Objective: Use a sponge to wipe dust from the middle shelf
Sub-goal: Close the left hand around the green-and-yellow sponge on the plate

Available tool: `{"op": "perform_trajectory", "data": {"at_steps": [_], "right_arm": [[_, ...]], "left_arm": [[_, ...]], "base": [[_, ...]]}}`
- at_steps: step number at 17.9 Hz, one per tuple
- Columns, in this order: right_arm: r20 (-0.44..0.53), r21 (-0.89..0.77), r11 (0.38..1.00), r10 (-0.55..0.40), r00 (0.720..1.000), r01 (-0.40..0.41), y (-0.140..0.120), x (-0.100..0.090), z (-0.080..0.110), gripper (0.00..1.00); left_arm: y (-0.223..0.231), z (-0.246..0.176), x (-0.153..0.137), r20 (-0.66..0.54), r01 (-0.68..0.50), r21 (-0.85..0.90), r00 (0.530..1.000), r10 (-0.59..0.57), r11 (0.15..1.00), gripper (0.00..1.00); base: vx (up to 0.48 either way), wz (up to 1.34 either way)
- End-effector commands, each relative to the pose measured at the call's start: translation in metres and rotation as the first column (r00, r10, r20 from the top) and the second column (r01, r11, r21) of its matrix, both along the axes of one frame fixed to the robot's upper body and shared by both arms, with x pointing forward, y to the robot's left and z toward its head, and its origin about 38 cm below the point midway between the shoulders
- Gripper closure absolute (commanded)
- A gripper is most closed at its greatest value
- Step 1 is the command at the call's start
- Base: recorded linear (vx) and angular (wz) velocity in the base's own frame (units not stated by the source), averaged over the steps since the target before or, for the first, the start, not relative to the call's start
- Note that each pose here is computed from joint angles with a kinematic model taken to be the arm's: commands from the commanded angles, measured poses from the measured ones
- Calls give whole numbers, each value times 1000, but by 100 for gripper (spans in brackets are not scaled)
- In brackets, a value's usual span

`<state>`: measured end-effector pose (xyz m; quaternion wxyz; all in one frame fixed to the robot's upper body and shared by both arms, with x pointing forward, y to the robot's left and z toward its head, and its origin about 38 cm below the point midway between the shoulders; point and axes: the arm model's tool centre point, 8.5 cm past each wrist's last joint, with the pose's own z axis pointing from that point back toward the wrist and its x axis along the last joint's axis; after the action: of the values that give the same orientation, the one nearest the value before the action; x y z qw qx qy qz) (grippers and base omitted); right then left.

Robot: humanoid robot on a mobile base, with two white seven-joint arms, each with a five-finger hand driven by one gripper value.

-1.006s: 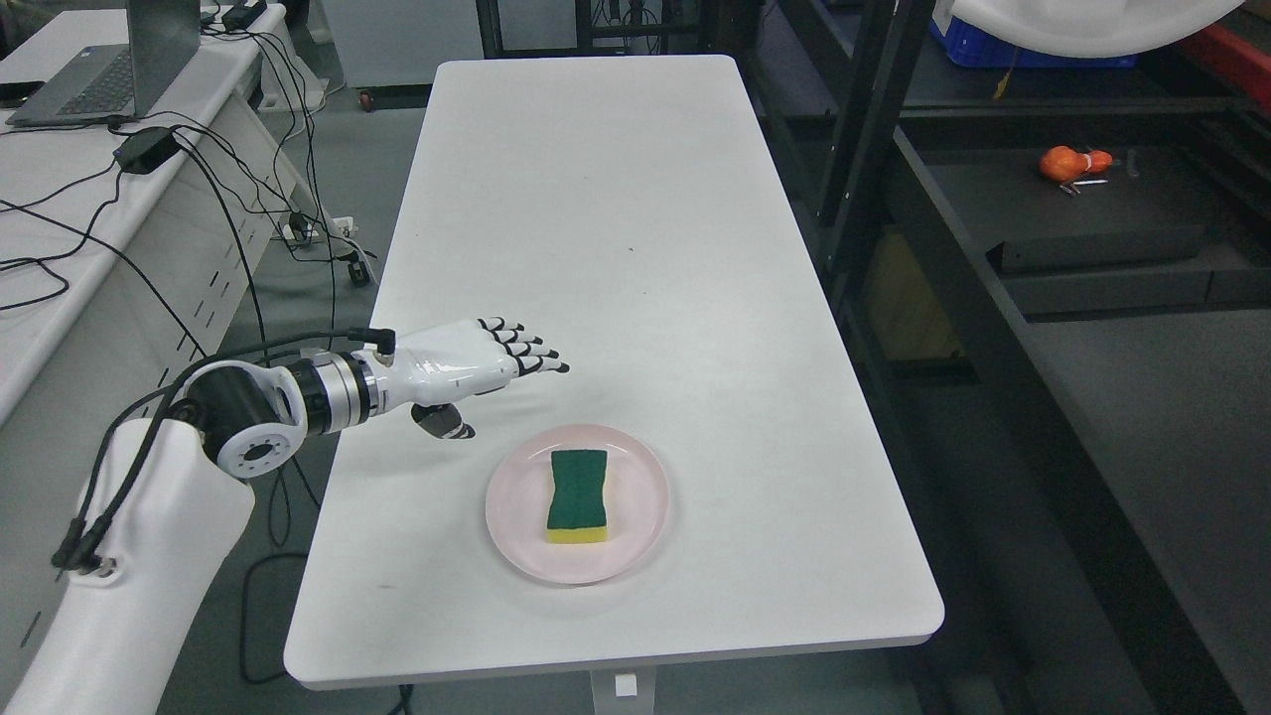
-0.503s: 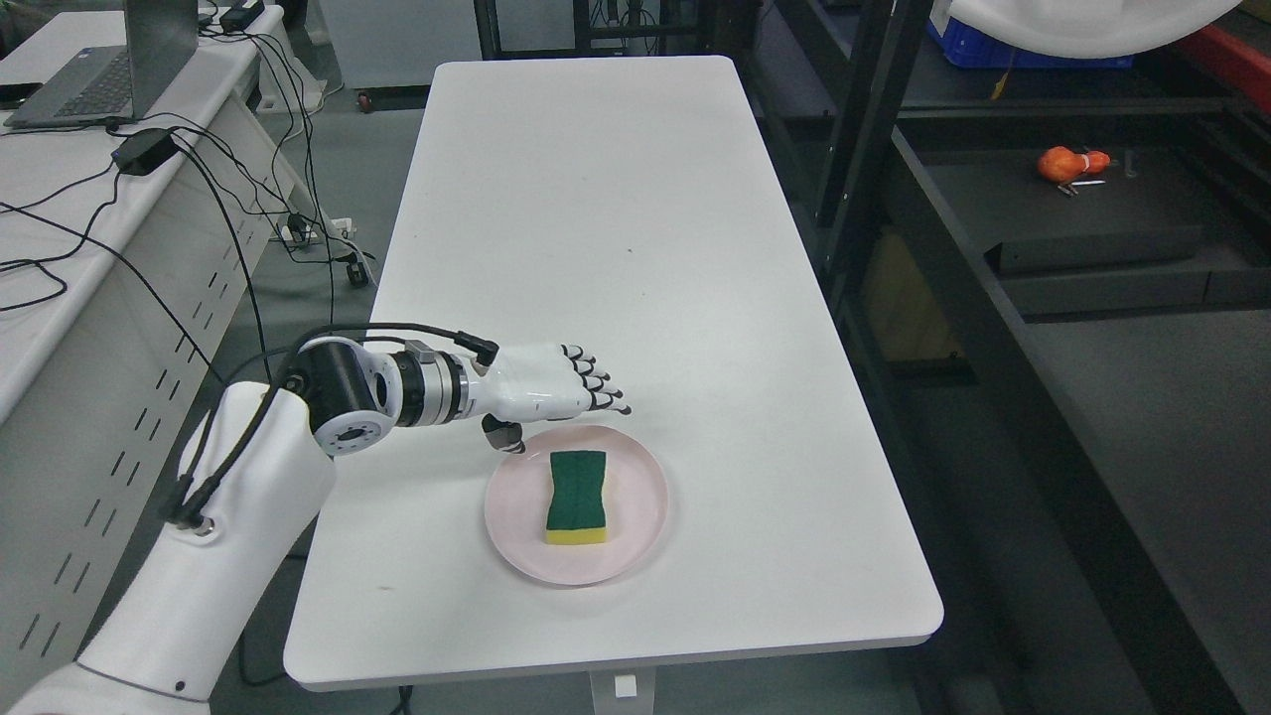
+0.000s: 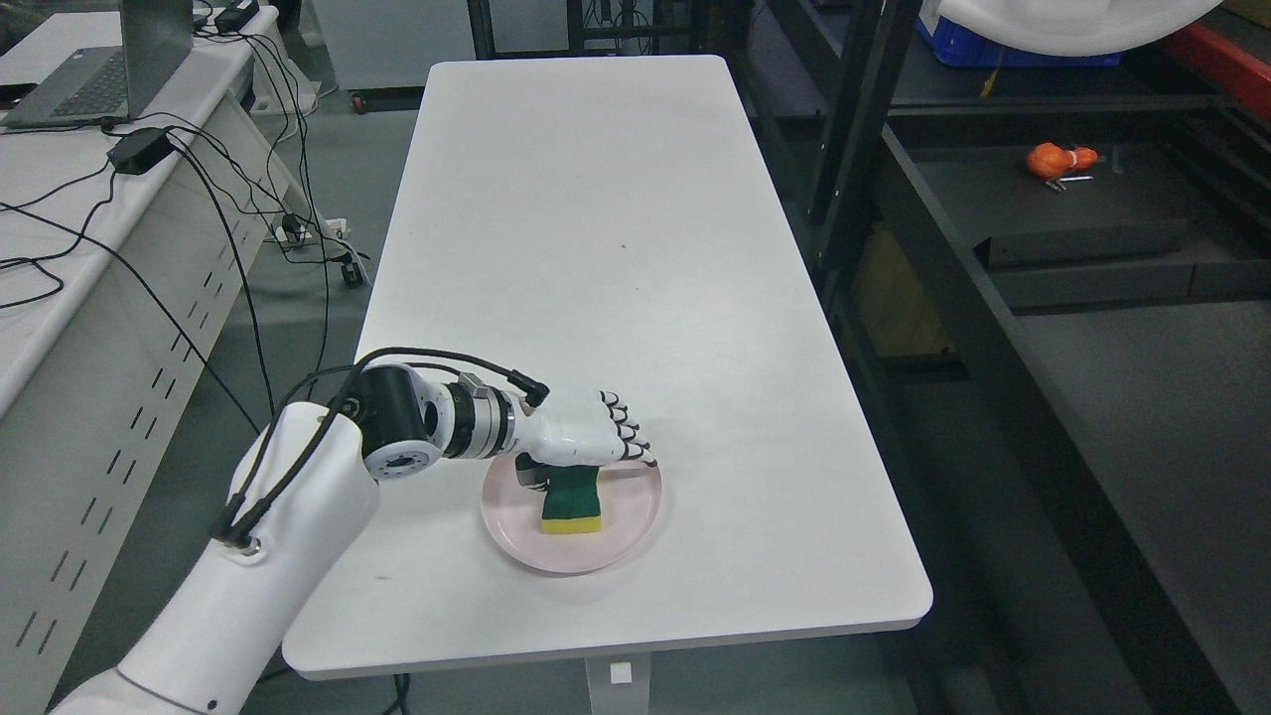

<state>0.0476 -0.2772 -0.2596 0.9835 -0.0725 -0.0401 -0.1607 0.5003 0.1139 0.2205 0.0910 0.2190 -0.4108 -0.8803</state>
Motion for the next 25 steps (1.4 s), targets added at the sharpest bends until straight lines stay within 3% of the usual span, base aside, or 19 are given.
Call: {"op": "perform_trajectory", "data": {"at_steps": [1, 13, 19, 25], "right_arm": [[-52, 2, 1000, -5, 999, 5, -10, -2, 1, 0], [-50, 2, 1000, -5, 999, 5, -10, -1, 1, 0], [-50, 2, 1000, -5, 999, 5, -10, -1, 1, 0], [-50, 2, 1000, -5, 999, 5, -10, -1, 1, 0]], "left_arm": [[-26, -8, -14, -2, 67, 22, 998, -67, 997, 3], [0, -19, -15, -40, -6, 25, 999, 7, 1000, 14], [43, 25, 8, 50, -126, -8, 991, 126, 992, 14], [46, 56, 11, 124, -125, -21, 984, 126, 992, 14]], "base": [[-28, -50], [-8, -22], [-1, -3], [-2, -6]]}}
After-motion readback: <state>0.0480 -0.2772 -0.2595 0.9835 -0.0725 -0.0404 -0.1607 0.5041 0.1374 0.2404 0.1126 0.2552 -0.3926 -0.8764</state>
